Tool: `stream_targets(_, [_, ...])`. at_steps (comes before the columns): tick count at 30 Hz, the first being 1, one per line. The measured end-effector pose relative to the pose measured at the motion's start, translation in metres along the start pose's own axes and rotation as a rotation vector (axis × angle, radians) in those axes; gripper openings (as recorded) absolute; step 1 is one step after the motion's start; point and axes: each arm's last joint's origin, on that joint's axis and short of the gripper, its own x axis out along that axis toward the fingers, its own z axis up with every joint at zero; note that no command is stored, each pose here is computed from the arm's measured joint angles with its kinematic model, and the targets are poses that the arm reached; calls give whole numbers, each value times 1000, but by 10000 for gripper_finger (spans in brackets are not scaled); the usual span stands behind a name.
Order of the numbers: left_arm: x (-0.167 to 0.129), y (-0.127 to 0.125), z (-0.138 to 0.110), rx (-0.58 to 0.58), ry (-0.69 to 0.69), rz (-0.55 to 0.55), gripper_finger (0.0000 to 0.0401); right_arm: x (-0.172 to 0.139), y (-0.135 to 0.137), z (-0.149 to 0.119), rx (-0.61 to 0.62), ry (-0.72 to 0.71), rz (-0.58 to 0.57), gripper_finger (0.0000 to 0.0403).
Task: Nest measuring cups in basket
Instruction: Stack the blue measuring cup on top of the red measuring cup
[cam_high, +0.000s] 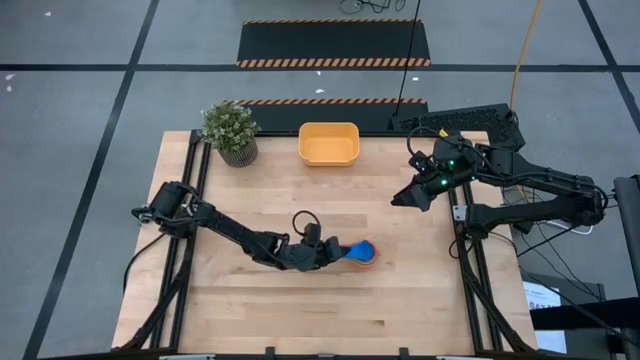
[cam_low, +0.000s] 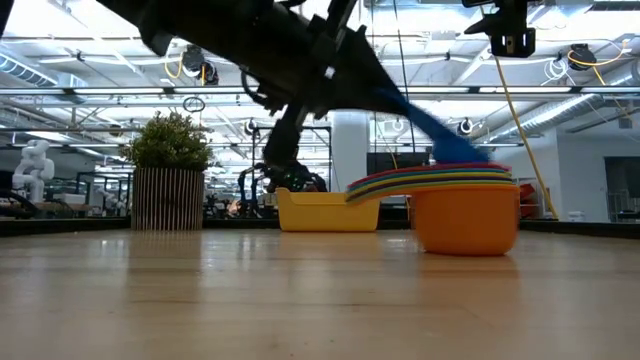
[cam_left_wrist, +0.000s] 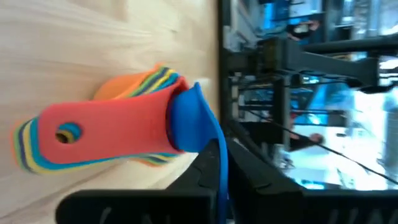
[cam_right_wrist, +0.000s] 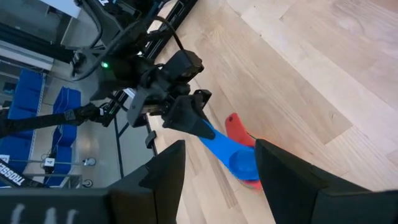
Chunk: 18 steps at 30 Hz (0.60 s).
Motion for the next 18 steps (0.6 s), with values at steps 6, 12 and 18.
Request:
stream_targets(6, [0,-10,0,7,4,-95,12,0,0,0,0,0,0,185])
stream_targets(12, [0,-12,1,45,1,-108,16,0,0,0,1,-1,-1,185])
stream_targets(18, [6,-10,12,141,19,-83,13,0,0,0,1,-2,-1,185])
